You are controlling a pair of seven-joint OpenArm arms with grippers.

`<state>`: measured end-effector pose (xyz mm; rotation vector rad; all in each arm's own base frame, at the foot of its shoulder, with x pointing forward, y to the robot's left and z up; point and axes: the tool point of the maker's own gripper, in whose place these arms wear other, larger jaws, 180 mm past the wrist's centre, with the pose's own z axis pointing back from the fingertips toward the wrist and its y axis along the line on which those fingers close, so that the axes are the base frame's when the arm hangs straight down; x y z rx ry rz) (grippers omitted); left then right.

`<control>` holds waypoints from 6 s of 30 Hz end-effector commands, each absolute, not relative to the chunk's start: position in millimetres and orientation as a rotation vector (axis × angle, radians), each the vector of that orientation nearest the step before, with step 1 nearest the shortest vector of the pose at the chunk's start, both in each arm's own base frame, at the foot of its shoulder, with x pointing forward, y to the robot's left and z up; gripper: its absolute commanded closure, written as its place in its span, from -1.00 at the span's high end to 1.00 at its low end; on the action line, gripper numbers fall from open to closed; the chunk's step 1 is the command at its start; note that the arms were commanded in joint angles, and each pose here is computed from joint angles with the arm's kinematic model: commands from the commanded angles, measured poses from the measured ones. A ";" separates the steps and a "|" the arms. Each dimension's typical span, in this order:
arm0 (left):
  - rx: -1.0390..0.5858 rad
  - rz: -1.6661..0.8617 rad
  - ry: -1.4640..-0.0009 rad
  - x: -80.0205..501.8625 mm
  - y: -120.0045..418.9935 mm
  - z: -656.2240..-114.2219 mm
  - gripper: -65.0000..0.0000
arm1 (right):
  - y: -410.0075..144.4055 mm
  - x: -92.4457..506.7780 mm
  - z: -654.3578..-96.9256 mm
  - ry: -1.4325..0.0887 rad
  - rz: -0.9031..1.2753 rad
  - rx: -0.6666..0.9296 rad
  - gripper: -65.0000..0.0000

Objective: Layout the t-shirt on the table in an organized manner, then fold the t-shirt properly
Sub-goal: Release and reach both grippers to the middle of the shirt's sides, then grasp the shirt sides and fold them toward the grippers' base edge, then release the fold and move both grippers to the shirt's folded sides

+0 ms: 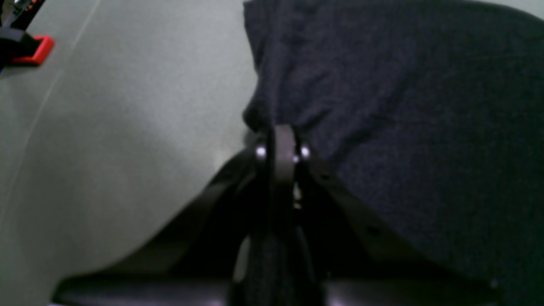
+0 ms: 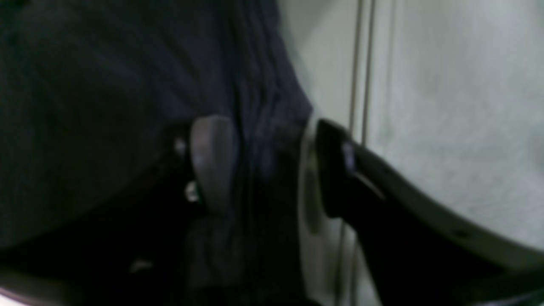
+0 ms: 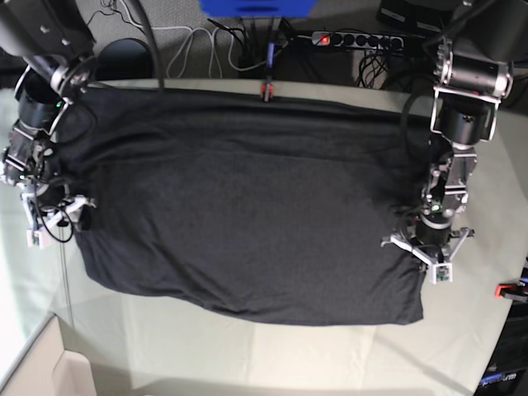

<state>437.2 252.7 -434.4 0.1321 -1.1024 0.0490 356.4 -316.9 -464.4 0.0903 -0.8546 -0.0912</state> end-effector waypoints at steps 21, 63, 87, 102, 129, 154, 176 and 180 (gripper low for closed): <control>0.142 0.052 -1.161 447.0 258.3 -416.9 -0.99 | -319.1 375.0 -449.9 -0.904 -0.109 0.107 -1.00; 0.178 0.121 -1.315 333.9 287.3 -330.6 -0.99 | -343.9 224.0 -384.6 -1.092 -0.106 -0.056 -1.00; 0.210 0.122 -1.145 262.5 298.2 -378.9 -0.99 | -320.0 172.5 -411.1 -1.006 -0.148 0.024 -1.00; 0.214 0.150 -1.077 248.6 302.6 -404.1 -0.99 | -318.0 162.8 -417.0 -0.975 -0.145 0.025 -1.00; 0.276 0.365 -1.212 296.1 346.3 -371.3 0.01 | -345.6 204.8 -377.7 -1.046 -0.146 -0.060 0.05; 0.077 0.368 -0.958 378.1 299.1 -458.8 0.00 | -324.4 309.1 -394.7 -0.891 -0.003 -0.128 0.05; 0.074 0.326 -0.947 378.1 290.8 -461.7 -1.00 | -283.1 340.8 -448.4 -0.856 0.039 0.042 0.06; 0.075 0.325 -0.947 378.1 291.6 -461.4 -1.00 | -284.1 339.2 -451.5 -0.852 0.035 0.047 0.06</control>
